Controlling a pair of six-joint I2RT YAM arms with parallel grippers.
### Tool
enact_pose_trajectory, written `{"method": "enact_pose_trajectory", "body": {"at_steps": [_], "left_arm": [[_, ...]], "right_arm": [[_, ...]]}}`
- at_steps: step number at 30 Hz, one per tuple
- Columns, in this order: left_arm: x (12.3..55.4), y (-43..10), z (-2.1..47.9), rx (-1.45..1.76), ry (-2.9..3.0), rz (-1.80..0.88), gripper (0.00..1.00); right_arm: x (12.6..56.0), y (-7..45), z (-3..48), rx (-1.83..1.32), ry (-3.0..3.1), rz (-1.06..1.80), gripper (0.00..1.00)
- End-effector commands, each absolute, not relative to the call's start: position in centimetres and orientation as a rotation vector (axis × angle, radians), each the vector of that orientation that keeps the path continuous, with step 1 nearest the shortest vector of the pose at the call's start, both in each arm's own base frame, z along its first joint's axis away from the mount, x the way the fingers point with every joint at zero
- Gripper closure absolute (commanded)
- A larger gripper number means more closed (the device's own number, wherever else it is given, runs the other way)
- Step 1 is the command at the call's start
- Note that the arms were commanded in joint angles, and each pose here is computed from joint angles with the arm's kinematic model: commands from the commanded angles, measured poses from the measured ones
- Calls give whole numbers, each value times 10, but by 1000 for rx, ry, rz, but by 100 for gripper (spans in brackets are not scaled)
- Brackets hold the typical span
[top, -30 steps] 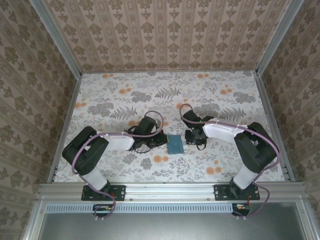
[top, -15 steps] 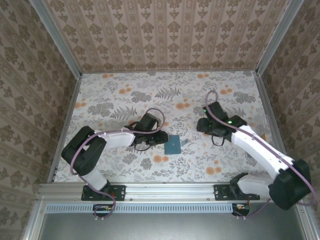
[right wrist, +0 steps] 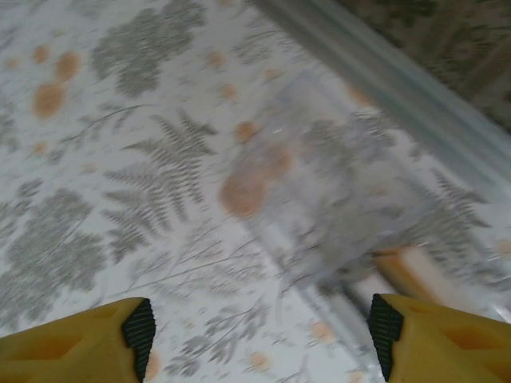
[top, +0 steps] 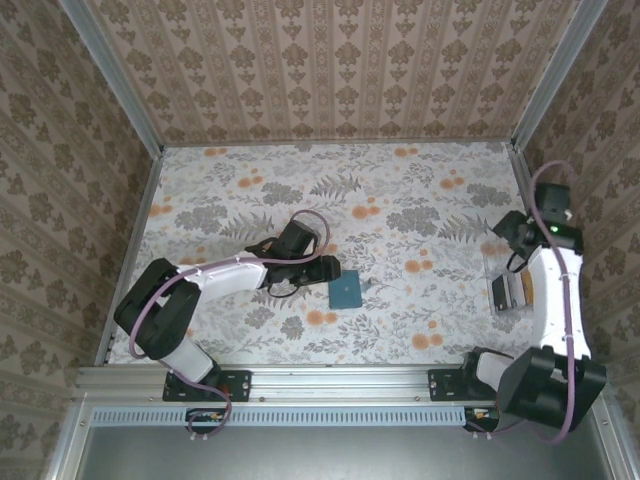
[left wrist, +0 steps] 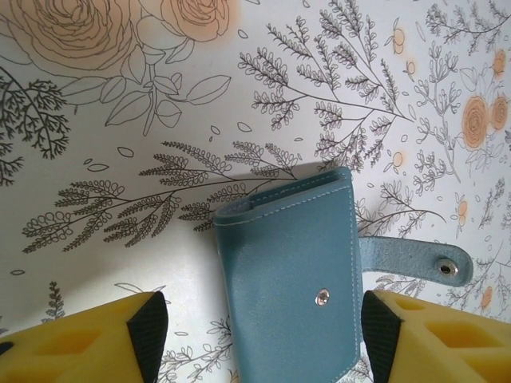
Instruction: Put the credit cards into the card holder
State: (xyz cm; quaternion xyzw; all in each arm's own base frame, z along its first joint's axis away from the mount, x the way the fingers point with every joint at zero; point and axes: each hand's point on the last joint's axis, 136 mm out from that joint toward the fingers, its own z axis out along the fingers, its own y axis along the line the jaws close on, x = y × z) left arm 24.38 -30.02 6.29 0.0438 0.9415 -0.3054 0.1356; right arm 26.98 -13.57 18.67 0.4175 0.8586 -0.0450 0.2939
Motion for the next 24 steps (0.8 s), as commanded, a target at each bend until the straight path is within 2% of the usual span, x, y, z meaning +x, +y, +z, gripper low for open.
{"method": "enact_pose_trajectory", "body": {"at_steps": [1,4,13,24], "left_arm": [[249,-304,88,177,2661,-891,30],[248,-301,92,189,2651,-880,26],[252,-302,103,188,2631,-885,22],[252,-302,101,178,2643,-881,22]], "right_arm": [[255,-162,188,1196,2276,-149,17],[248,-179,178,1312,2211,-80,11],[242,-196,141,1522,2082,188,10],[235,-190,117,1584,2091,201,9]]}}
